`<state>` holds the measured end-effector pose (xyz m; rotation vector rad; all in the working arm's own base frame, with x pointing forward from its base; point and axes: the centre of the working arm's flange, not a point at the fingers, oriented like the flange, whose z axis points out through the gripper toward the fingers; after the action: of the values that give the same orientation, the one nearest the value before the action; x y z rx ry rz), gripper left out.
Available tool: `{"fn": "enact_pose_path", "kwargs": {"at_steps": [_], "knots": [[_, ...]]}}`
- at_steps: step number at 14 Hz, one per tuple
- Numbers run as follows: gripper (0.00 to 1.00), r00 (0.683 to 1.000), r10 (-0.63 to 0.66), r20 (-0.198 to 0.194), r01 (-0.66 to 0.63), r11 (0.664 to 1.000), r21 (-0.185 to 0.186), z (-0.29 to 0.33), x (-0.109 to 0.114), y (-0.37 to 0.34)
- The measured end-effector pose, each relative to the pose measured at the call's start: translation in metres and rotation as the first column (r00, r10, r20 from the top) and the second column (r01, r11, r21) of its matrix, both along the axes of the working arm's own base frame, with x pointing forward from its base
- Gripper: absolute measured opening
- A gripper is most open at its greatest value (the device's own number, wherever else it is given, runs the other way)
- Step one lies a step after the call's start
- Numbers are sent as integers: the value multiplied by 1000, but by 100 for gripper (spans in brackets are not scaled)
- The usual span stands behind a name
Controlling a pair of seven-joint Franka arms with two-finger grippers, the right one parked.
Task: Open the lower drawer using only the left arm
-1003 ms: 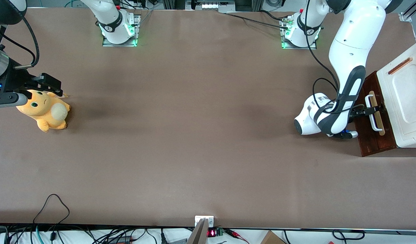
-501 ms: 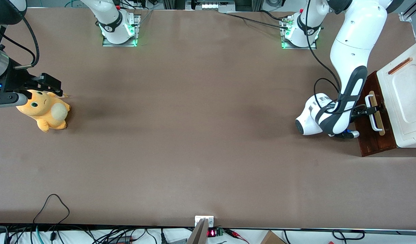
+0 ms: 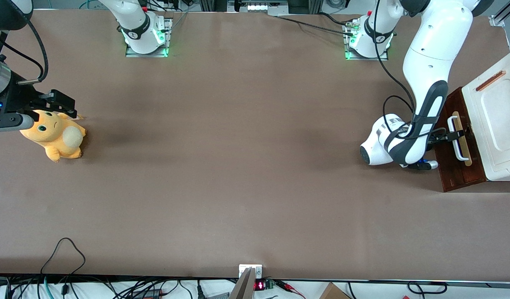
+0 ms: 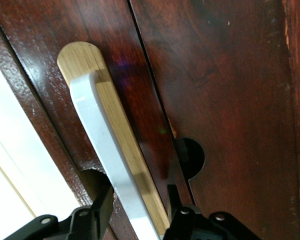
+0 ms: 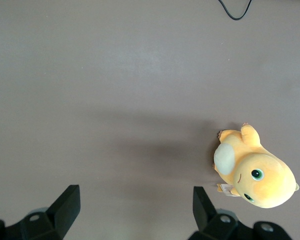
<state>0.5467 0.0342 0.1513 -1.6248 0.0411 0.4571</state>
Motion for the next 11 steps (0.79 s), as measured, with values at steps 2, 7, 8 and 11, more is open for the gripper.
{"fn": "enact_pose_path", "kwargs": {"at_steps": [2,7,8,11], "knots": [[49,1000,0,-3,0,1000,1,-2,-1,0],[45,1000,4,-7,-4,1000,4,-4,-2,2],[45,1000,4,-8,-4,1000,5,-4,-2,2],[44,1000,7,-9,-7,1000,10,-4,-2,2]]}}
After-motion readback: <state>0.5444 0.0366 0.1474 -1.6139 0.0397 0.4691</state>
